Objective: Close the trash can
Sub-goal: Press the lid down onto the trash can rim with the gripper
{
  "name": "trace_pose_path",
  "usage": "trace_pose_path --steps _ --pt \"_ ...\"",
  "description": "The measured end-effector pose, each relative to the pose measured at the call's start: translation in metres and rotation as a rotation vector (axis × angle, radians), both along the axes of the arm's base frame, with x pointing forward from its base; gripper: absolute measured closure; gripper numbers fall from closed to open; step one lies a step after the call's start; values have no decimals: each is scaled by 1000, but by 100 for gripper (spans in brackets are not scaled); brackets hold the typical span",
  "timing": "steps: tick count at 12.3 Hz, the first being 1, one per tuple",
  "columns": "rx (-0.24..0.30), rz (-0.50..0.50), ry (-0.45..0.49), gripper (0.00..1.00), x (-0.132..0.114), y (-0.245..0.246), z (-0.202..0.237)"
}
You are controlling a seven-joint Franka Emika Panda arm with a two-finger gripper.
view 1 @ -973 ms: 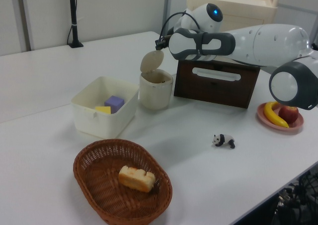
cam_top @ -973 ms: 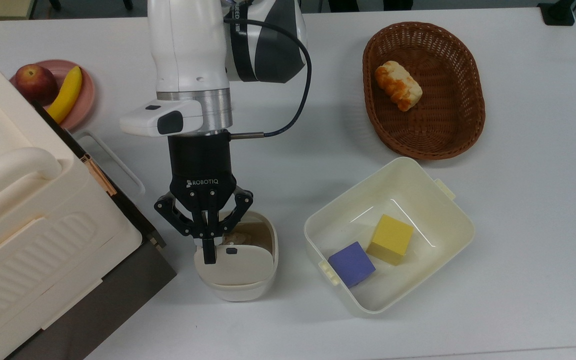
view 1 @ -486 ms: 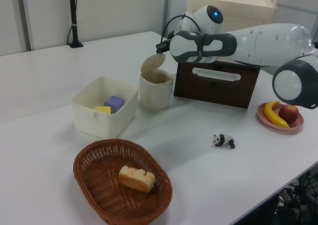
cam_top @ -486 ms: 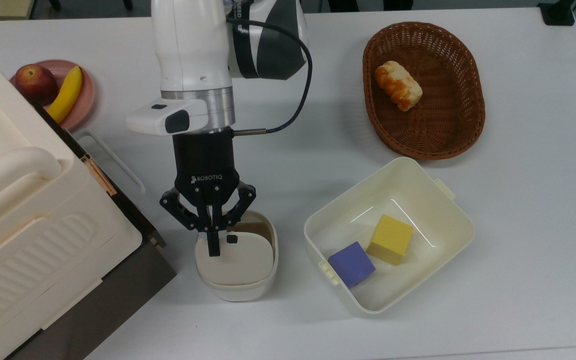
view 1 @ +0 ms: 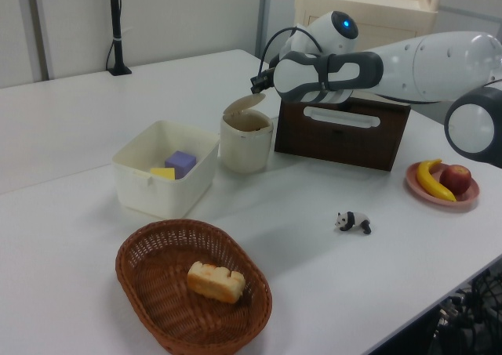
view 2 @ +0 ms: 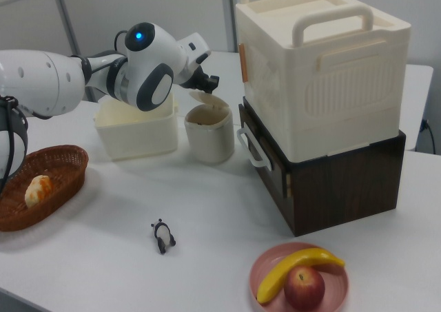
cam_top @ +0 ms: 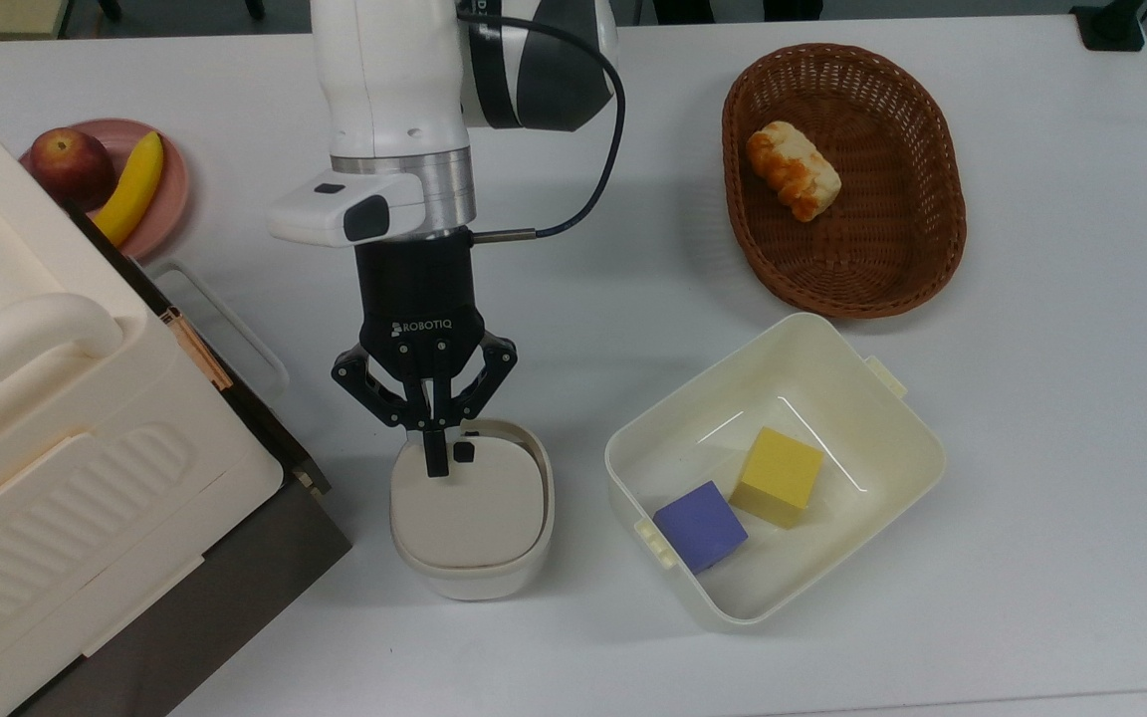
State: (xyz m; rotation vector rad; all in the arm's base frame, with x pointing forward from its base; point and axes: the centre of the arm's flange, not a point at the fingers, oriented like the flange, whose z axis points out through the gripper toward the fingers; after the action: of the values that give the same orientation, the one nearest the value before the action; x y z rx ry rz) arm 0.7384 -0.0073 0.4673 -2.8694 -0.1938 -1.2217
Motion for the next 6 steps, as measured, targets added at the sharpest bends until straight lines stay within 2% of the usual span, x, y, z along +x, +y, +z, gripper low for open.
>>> trace_pose_path --steps 6 --pt "-11 12 55 99 -7 0 -28"
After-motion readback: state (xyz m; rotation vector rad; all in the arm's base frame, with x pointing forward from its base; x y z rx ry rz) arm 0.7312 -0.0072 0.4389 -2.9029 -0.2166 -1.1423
